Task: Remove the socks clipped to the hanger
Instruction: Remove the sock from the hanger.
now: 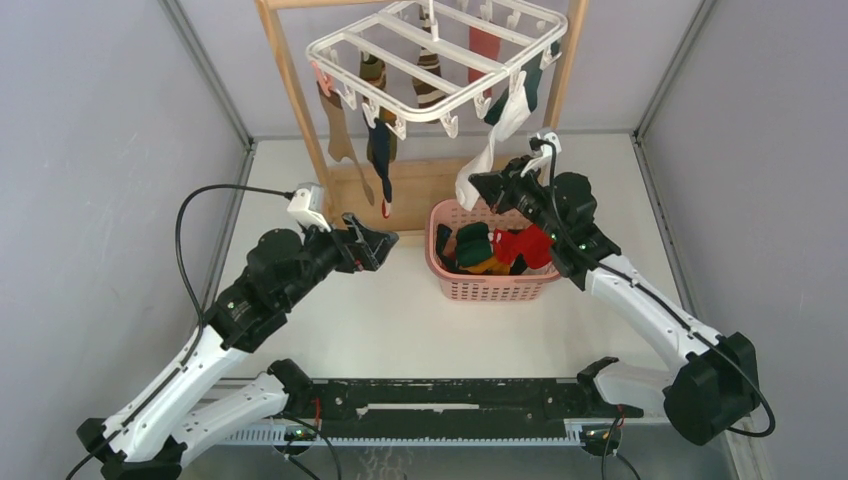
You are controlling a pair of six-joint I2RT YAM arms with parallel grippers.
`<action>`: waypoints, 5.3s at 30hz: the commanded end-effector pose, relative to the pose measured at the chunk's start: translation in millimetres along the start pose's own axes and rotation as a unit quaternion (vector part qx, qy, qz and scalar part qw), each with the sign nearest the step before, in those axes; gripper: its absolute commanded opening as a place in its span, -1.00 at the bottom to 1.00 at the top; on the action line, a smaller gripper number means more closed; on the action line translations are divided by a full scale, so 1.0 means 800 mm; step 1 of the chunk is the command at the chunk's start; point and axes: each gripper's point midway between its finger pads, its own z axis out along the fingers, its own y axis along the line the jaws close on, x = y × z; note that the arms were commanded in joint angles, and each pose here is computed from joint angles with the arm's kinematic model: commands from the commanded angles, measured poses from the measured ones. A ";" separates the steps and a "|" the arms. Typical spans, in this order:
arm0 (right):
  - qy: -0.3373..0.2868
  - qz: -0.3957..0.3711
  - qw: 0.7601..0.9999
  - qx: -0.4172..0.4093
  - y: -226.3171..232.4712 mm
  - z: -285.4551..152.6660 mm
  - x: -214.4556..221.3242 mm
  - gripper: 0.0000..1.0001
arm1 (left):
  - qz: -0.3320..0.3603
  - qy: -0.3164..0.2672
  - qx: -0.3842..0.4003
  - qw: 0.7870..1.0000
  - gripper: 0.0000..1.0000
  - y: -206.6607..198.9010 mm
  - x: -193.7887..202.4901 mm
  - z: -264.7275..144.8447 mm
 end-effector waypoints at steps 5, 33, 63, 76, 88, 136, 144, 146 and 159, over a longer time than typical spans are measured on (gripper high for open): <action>-0.019 -0.023 0.999 -0.026 0.044 -0.017 -0.014 -0.83 | 0.004 -0.010 0.047 0.999 0.99 -0.030 -0.003 0.007; 0.003 -0.021 0.993 -0.115 0.151 -0.056 0.006 -0.83 | 0.064 -0.005 0.153 0.986 1.00 -0.101 0.015 0.024; -0.007 -0.027 0.993 -0.113 0.163 -0.063 0.004 -0.63 | 0.077 0.013 0.178 0.981 -0.04 -0.118 0.029 0.032; 0.000 -0.034 0.994 -0.106 0.151 -0.063 0.005 -0.78 | 0.081 0.018 0.173 0.981 -0.23 -0.121 0.030 0.044; 0.013 -0.033 0.995 -0.092 0.122 -0.061 0.004 -0.97 | 0.087 -0.022 0.145 0.985 0.59 -0.116 -0.015 0.017; 0.031 -0.027 0.994 -0.096 0.128 -0.065 0.032 -1.00 | 0.117 -0.159 0.153 0.968 0.99 -0.199 -0.181 0.118; 0.034 -0.029 0.995 -0.093 0.125 -0.065 0.037 -1.00 | 0.109 -0.163 0.157 0.968 0.95 -0.203 -0.187 0.131; 0.034 -0.031 0.995 -0.093 0.125 -0.065 0.036 -1.00 | 0.106 -0.166 0.158 0.968 0.89 -0.204 -0.188 0.133; 0.032 -0.038 0.994 -0.093 0.127 -0.073 0.033 -1.00 | 0.093 -0.171 0.153 0.969 0.41 -0.208 -0.195 0.159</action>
